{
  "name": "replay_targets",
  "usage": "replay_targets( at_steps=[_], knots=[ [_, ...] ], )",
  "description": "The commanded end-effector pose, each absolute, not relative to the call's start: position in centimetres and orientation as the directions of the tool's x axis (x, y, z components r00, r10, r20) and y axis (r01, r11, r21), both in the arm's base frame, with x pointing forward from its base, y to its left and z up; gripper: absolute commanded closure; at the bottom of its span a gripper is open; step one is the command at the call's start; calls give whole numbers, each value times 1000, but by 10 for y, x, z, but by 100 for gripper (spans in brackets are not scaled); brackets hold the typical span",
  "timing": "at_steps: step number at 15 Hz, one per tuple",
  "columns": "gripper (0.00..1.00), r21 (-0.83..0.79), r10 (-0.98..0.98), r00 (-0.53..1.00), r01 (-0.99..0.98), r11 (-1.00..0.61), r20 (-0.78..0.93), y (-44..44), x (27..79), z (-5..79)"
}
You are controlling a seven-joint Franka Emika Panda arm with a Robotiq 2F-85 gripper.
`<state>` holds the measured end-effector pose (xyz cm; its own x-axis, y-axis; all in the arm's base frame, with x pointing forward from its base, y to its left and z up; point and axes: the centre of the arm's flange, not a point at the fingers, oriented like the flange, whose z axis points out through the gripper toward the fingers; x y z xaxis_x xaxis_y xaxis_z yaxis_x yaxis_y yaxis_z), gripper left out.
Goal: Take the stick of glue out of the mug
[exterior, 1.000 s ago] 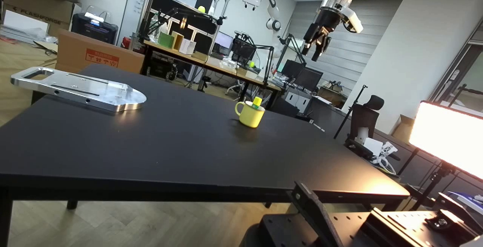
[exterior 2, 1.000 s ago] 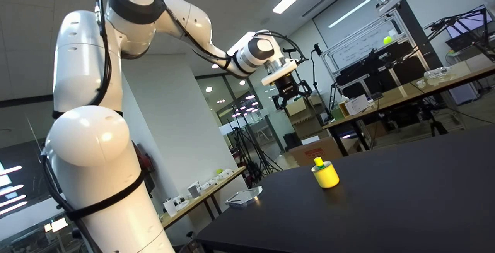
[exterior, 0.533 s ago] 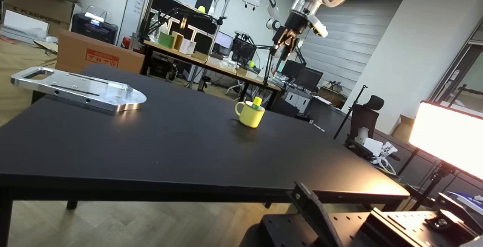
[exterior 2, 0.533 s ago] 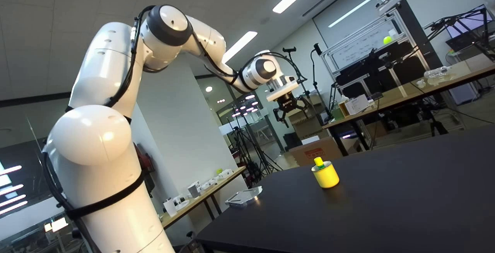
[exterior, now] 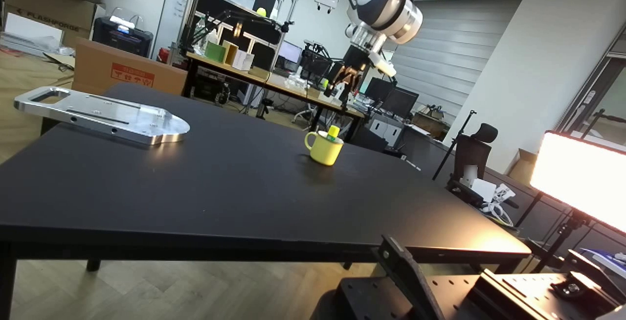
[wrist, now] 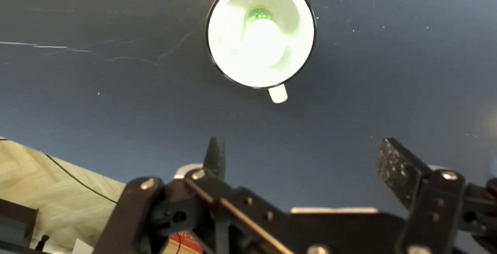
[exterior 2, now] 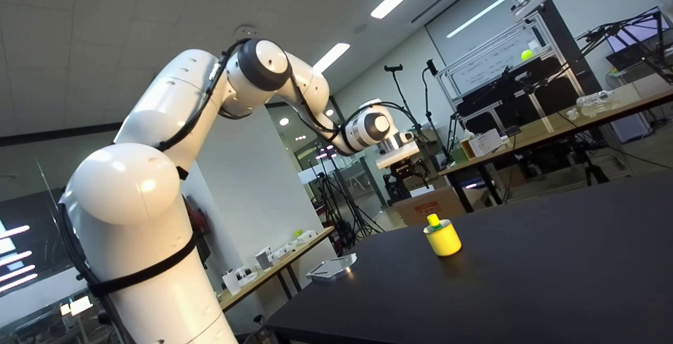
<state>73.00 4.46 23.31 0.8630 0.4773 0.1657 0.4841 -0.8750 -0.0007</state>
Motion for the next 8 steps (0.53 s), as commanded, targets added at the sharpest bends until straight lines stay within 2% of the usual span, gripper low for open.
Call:
replay_targets(
  at_steps=[1,5,6,7,8],
  knots=[
    [0,-7,442,884,449,-894,150,41,755,201],
    [0,-26,432,894,438,-899,114,36,756,167],
    [10,-26,428,898,432,-901,106,35,757,159],
    [26,-34,429,898,434,-900,97,34,758,154],
    [33,-39,417,905,421,-906,80,33,758,149]
  ],
)
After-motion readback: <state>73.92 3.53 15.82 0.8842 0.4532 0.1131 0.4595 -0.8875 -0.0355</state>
